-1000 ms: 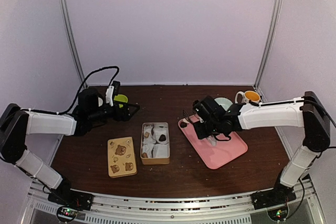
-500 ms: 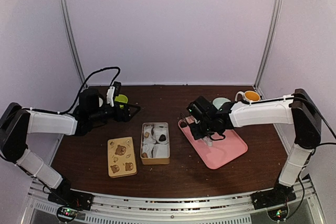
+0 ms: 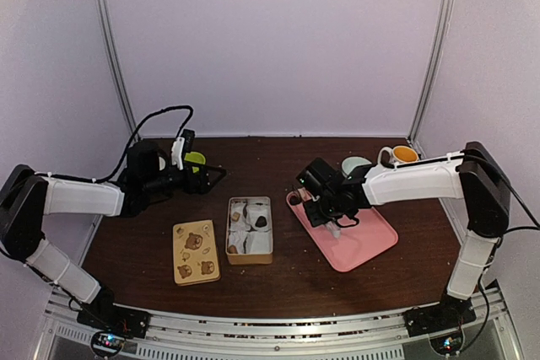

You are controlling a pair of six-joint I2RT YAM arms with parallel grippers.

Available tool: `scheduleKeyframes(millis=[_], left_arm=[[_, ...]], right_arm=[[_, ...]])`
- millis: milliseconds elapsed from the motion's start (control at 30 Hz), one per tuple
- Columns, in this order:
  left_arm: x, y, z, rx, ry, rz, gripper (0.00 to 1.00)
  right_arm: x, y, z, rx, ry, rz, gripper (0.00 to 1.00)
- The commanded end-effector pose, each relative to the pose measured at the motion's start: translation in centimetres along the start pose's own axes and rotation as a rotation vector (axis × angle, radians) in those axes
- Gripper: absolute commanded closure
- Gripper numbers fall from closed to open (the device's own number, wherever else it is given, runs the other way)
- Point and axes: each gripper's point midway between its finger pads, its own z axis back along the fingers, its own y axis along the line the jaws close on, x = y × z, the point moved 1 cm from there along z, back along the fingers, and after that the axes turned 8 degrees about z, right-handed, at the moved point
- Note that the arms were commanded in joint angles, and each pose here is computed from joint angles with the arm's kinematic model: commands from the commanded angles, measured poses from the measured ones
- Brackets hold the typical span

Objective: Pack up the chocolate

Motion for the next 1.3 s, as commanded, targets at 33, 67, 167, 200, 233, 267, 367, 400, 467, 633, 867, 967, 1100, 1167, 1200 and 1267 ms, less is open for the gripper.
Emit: scheduleKeyframes(millis=[33, 67, 167, 200, 233, 267, 367, 400, 467, 633, 867, 967, 1100, 1167, 1200, 1267], left_arm=[[1.1, -0.8, -0.3, -0.029, -0.024, -0.014, 0.05], [1.1, -0.8, -0.3, -0.030, -0.024, -0.016, 0.05], [1.1, -0.8, -0.3, -0.028, -0.024, -0.016, 0.05], [1.1, -0.8, -0.3, -0.029, -0.024, -0.016, 0.05], [1.1, -0.8, -0.3, -0.029, -0.022, -0.016, 0.05], [1.1, -0.8, -0.3, -0.029, -0.023, -0.017, 0.05], [1.1, -0.9, -0.3, -0.031, -0.023, -0.016, 0.04], [1.2, -0.9, -0.3, -0.031, -0.024, -0.017, 0.04], [1.1, -0.9, -0.3, -0.030, -0.023, -0.016, 0.04], [1.1, -0.9, -0.3, -0.030, -0.024, -0.016, 0.04], [1.1, -0.9, -0.2, -0.030, -0.022, -0.016, 0.04], [1.1, -0.9, -0.2, -0.031, -0.023, -0.016, 0.04], [1.1, -1.0, -0.1, -0.032, -0.023, -0.016, 0.04], [1.2, -1.0, -0.1, -0.031, -0.025, -0.018, 0.04], [1.2, -1.0, -0.1, -0.032, -0.025, -0.019, 0.04], [1.3, -1.0, -0.1, -0.031, -0.026, -0.020, 0.04]], right_arm=[[0.7, -1.0, -0.3, -0.053, -0.008, -0.035, 0.59], [0.7, -1.2, -0.3, -0.055, -0.008, -0.040, 0.60], [0.7, -1.4, -0.4, -0.044, -0.007, -0.058, 0.61], [0.7, -1.4, -0.4, -0.034, -0.009, -0.063, 0.61], [0.7, -1.5, -0.4, -0.029, -0.009, -0.071, 0.62], [0.7, -1.5, -0.5, -0.022, -0.007, -0.075, 0.63], [0.5, -1.8, -0.7, -0.018, 0.003, -0.082, 0.63], [0.5, -1.8, -0.8, -0.017, 0.005, -0.080, 0.64], [0.4, -1.9, -0.9, -0.018, 0.010, -0.081, 0.65], [0.2, -1.9, -1.0, -0.014, 0.015, -0.082, 0.67], [0.0, -1.7, -1.3, -0.001, 0.027, -0.082, 0.63], [-0.1, -1.7, -1.4, -0.002, 0.032, -0.080, 0.62], [-0.2, -1.8, -1.5, -0.004, 0.037, -0.079, 0.62], [-0.2, -1.7, -1.5, -0.002, 0.038, -0.078, 0.63], [-0.2, -1.7, -1.6, -0.001, 0.039, -0.076, 0.63], [-0.2, -1.7, -1.6, -0.001, 0.038, -0.076, 0.64]])
